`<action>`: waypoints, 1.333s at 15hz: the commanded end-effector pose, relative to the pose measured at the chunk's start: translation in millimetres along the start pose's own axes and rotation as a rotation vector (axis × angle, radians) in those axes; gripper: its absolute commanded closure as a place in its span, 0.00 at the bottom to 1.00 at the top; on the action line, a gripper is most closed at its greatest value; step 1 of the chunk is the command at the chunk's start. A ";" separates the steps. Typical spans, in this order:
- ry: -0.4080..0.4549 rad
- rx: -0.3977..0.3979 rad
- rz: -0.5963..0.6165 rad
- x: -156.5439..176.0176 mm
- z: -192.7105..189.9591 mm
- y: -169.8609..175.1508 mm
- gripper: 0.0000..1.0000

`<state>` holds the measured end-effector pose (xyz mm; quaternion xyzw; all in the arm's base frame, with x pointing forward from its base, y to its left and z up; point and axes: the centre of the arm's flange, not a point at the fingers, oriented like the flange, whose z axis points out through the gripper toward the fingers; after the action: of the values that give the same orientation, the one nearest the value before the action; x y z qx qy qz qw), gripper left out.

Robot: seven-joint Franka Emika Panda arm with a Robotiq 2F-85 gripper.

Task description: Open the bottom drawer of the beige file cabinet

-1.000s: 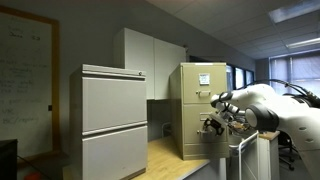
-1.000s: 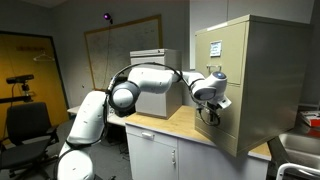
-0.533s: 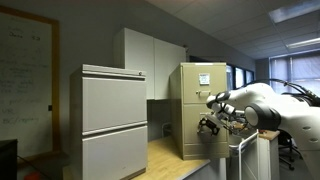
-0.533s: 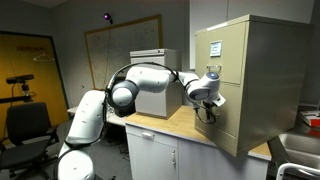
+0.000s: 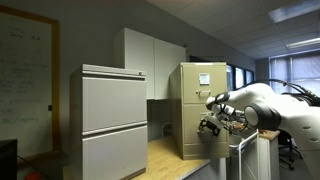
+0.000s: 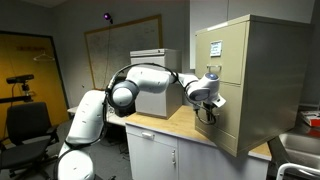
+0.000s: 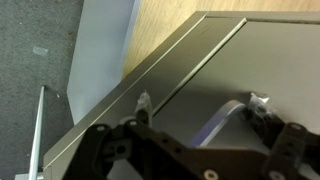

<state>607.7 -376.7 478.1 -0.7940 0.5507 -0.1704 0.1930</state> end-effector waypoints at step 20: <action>-0.144 0.060 -0.024 23.3 -22.2 46.5 0.91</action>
<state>581.4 -427.3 484.9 -0.7777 0.5615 -0.1764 0.2207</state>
